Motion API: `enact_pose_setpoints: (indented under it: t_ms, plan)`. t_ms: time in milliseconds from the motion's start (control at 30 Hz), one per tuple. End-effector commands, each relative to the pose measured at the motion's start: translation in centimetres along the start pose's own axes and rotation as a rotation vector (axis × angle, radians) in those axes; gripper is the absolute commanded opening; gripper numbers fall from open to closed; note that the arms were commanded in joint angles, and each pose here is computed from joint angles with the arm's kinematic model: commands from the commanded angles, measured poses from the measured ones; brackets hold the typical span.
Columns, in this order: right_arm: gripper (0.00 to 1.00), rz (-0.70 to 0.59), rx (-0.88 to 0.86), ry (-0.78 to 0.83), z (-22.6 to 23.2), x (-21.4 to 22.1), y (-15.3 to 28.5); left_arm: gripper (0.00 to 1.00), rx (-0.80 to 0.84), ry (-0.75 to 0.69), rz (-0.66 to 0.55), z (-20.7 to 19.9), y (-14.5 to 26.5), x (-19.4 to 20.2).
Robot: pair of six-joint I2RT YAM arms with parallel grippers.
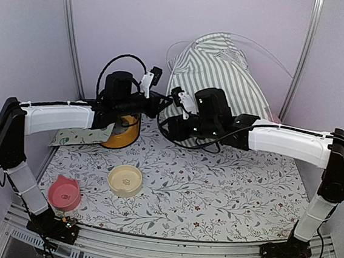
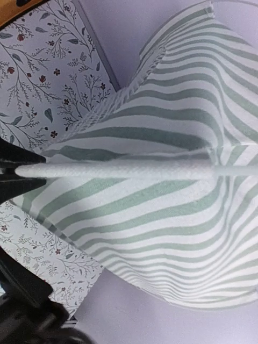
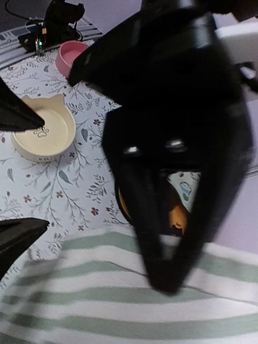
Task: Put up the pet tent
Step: Adjust the tent at the center of the board.
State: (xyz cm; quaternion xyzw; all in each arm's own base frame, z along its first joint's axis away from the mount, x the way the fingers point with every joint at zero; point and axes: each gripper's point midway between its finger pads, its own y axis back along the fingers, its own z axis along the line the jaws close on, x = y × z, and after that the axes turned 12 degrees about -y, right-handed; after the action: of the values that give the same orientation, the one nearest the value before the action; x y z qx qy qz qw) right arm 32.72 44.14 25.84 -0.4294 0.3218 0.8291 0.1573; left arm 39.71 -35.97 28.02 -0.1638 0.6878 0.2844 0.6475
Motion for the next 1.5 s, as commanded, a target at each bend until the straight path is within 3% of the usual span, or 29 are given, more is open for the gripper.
enact_pose_setpoints:
  t_ms: [0, 133, 200, 400, 633, 1033, 1467]
  plan:
    - [0.68, 0.033, -0.087, -0.017, 2.3, 0.2, 4.1, 0.0, -0.092, 0.053, -0.213, 1.0, 1.9, -5.3]
    - [0.76, -0.072, -0.074, -0.049, 1.6, -0.5, 7.4, 0.0, -0.095, 0.139, -0.195, 0.6, 1.9, -5.0]
    - [0.74, -0.107, -0.028, -0.065, -0.7, 2.2, 8.7, 0.0, -0.073, 0.262, -0.197, -1.0, 2.2, -6.0]
    - [0.71, -0.265, -0.015, 0.054, 1.0, 4.5, 10.2, 0.0, -0.106, 0.334, -0.188, -5.6, 2.7, -7.0]
    - [0.61, -0.399, 0.179, 0.087, -0.8, 6.4, 11.0, 0.0, -0.126, 0.429, -0.182, -8.6, 3.1, -5.4]
    - [0.56, -0.436, 0.175, 0.108, -1.4, 6.6, 12.2, 0.0, -0.115, 0.435, -0.183, -9.6, 3.0, -5.5]
    - [0.61, -0.466, 0.222, 0.259, -0.1, 4.6, 11.0, 0.0, -0.098, 0.428, -0.186, -9.9, 2.5, -5.7]
